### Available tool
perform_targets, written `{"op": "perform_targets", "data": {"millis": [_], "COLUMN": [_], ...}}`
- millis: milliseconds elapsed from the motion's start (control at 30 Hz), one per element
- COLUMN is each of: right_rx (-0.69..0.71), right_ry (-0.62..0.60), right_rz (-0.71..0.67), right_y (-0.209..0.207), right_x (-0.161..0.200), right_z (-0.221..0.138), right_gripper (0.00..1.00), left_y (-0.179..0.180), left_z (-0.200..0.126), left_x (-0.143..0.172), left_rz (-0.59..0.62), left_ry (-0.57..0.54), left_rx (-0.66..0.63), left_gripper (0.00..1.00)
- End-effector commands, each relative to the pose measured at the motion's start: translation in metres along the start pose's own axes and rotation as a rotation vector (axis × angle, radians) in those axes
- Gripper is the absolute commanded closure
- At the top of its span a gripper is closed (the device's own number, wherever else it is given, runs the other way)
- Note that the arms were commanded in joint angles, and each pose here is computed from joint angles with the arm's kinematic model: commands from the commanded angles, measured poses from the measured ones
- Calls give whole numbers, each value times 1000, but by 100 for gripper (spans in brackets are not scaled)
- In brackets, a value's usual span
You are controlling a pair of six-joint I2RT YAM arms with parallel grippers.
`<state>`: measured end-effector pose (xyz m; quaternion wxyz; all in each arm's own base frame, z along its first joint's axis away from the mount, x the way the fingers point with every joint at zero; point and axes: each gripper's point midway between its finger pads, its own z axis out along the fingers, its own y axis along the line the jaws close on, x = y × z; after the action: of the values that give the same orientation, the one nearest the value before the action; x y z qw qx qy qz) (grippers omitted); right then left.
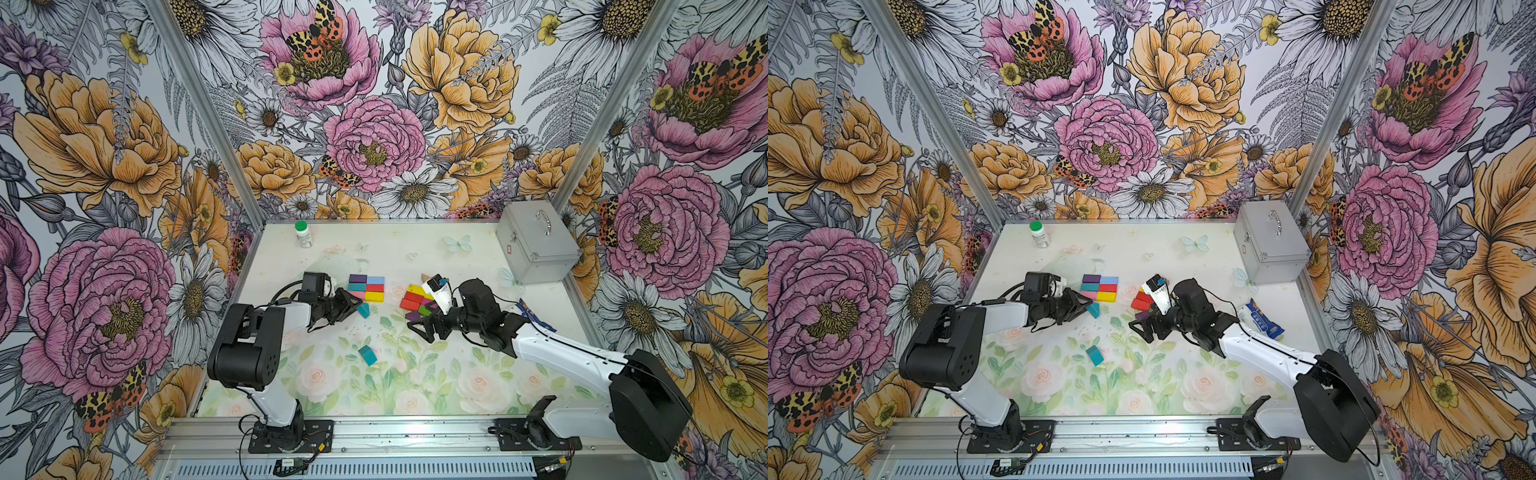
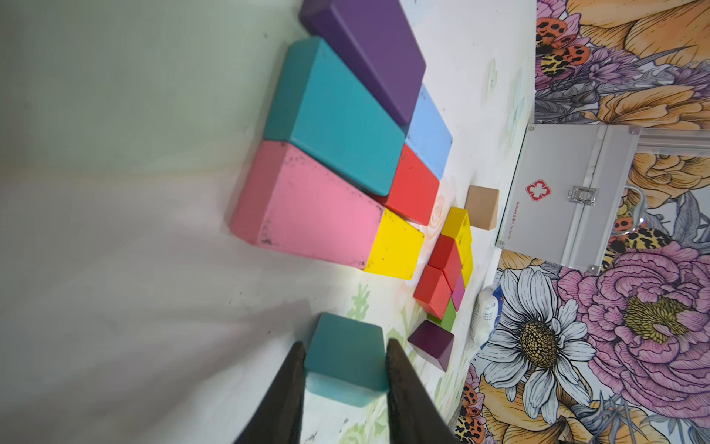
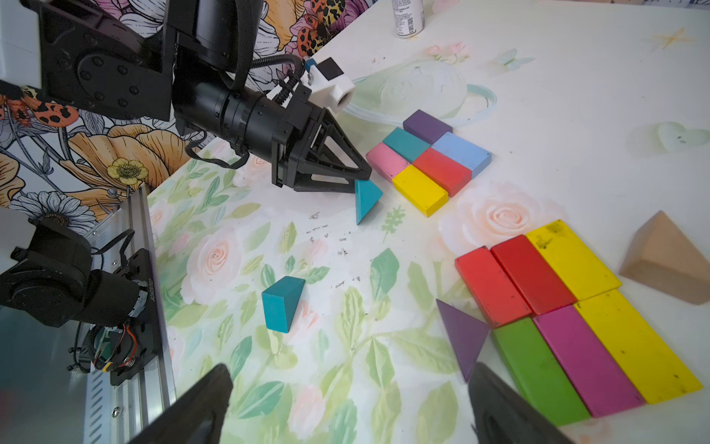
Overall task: Assemble a piece of candy with building blocks
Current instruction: Place the building block at the center of the board.
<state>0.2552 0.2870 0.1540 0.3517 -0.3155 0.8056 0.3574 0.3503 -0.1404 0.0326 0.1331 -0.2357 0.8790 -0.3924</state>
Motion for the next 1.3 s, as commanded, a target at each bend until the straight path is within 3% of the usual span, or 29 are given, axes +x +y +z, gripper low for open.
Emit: {"op": "perform_targets", "data": {"millis": [0, 133, 400, 700, 1267], "right_rx": [-26, -21, -20, -19, -10], "right_ry": [-31, -31, -28, -20, -19], "right_rz": [-36, -40, -49, -52, -70], "right_y": [10, 9, 9, 8, 6], "right_x": [-17, -17, -19, -16, -16], "right_z": [-2, -3, -2, 0, 0], "right_gripper": [3, 3, 3, 3, 3], "left_y": [25, 31, 37, 38, 3], "left_z": [6, 6, 0, -30, 3], "left_x": [6, 6, 8, 26, 51], "left_rz": [-52, -62, -62, 35, 127], "left_ry": [18, 19, 6, 26, 113], "left_rx": [-34, -41, -54, -178, -150], "left_gripper": [65, 56, 53, 51, 50]}}
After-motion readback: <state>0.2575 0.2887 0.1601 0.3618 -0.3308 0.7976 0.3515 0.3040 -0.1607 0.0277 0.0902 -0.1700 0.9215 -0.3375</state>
